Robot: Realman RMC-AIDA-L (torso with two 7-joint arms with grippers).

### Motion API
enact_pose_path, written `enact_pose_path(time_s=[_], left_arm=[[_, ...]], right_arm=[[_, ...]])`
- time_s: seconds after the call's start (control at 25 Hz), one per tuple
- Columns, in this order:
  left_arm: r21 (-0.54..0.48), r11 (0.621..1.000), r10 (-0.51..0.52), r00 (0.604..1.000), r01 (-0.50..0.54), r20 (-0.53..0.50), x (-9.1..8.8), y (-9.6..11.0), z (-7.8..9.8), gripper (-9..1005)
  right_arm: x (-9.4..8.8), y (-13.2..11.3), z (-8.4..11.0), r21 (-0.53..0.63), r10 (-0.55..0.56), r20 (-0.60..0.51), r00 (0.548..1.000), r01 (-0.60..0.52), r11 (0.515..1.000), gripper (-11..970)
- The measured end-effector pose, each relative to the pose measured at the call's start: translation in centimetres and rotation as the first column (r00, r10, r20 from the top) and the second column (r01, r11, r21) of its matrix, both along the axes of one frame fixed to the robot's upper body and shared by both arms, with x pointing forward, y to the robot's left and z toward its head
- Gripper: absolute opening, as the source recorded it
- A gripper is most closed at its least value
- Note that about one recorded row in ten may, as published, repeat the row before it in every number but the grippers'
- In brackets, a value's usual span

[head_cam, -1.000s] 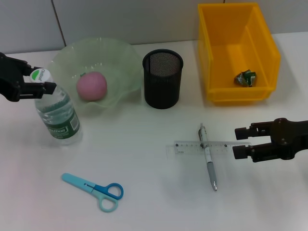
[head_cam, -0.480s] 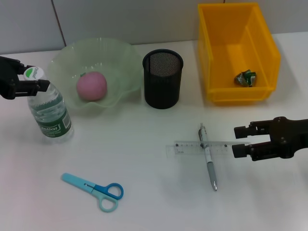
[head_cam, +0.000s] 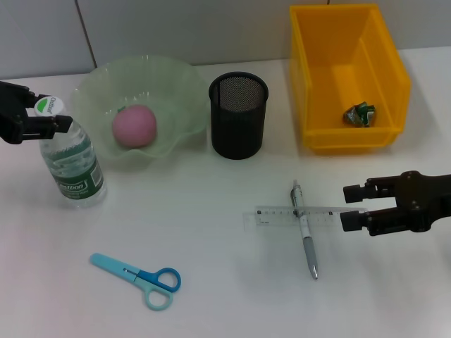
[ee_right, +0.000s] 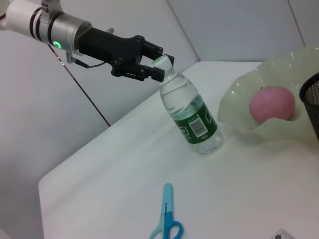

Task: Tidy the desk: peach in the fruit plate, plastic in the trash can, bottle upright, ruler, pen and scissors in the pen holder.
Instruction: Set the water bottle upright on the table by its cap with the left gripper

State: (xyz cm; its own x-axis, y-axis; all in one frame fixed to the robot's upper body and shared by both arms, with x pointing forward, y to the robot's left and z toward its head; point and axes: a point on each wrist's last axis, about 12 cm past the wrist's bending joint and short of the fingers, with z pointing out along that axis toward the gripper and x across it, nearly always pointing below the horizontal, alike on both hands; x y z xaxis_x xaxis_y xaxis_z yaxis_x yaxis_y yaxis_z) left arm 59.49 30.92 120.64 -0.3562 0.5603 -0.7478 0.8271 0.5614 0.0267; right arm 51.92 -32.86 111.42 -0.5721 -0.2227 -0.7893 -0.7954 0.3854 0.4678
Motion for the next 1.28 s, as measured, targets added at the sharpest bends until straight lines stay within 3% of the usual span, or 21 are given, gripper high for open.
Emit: enact_pose_path(time_s=[1.0,1.28], left_arm=[[0.054,0.999,0.004,1.0,-0.003,-0.017,0.34,-0.55,-0.26,463],[0.054,0.999,0.009,1.0,-0.008,-0.009,0.42,-0.37,-0.02,632]], right_arm=[[0.28,0.2,-0.07,-0.001,0.0,-0.003,1.0,0.0,1.0,768],[0.33,0.26,-0.06,0.001,0.002,-0.003,1.0,-0.002,1.0,769]])
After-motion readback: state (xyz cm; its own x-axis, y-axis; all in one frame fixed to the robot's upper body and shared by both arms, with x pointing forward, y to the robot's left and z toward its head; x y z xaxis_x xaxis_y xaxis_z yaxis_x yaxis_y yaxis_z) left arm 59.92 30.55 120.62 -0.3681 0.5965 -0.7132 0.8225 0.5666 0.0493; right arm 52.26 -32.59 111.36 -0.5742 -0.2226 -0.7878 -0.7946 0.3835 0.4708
